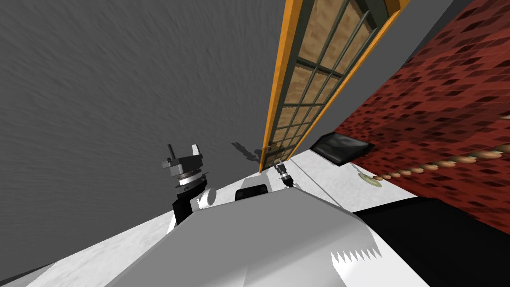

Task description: Pull the door open

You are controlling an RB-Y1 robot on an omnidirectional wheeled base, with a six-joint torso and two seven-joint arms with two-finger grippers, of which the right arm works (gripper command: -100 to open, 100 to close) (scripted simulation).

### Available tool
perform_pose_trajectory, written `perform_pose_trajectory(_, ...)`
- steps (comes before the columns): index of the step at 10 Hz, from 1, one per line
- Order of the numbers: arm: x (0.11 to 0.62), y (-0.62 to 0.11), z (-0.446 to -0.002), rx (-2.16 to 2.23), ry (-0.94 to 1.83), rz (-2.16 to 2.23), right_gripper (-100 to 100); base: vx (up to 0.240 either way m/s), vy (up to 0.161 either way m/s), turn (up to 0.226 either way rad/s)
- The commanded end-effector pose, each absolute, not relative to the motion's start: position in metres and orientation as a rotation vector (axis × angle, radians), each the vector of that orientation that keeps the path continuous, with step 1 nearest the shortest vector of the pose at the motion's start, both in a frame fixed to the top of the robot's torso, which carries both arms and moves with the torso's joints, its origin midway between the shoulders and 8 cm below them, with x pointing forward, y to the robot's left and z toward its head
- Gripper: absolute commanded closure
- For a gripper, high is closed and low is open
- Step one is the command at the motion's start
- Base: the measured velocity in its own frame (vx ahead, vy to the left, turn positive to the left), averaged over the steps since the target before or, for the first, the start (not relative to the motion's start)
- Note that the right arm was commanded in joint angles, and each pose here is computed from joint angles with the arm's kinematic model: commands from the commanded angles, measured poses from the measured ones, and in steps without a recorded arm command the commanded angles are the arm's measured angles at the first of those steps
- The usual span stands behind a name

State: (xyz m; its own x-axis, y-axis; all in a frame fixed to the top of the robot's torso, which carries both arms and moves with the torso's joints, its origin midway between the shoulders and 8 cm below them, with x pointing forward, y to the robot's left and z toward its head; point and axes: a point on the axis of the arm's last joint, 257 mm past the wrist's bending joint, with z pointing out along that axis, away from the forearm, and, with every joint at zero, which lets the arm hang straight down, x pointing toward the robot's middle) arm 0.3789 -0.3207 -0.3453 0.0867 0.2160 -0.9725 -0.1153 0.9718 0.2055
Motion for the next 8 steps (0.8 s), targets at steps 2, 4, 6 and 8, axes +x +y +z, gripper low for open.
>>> perform_pose_trajectory(2,0.373,-0.319,-0.358,0.048,1.49,0.219,-100,0.087,-0.108,0.081)
perform_pose_trajectory(4,0.368,-0.317,-0.371,0.013,1.516,0.194,-100,0.08,-0.095,0.096)
perform_pose_trajectory(6,0.363,-0.315,-0.383,-0.017,1.538,0.174,-100,0.085,-0.13,0.098)
perform_pose_trajectory(8,0.358,-0.313,-0.393,-0.045,1.558,0.157,-100,0.094,-0.107,0.095)
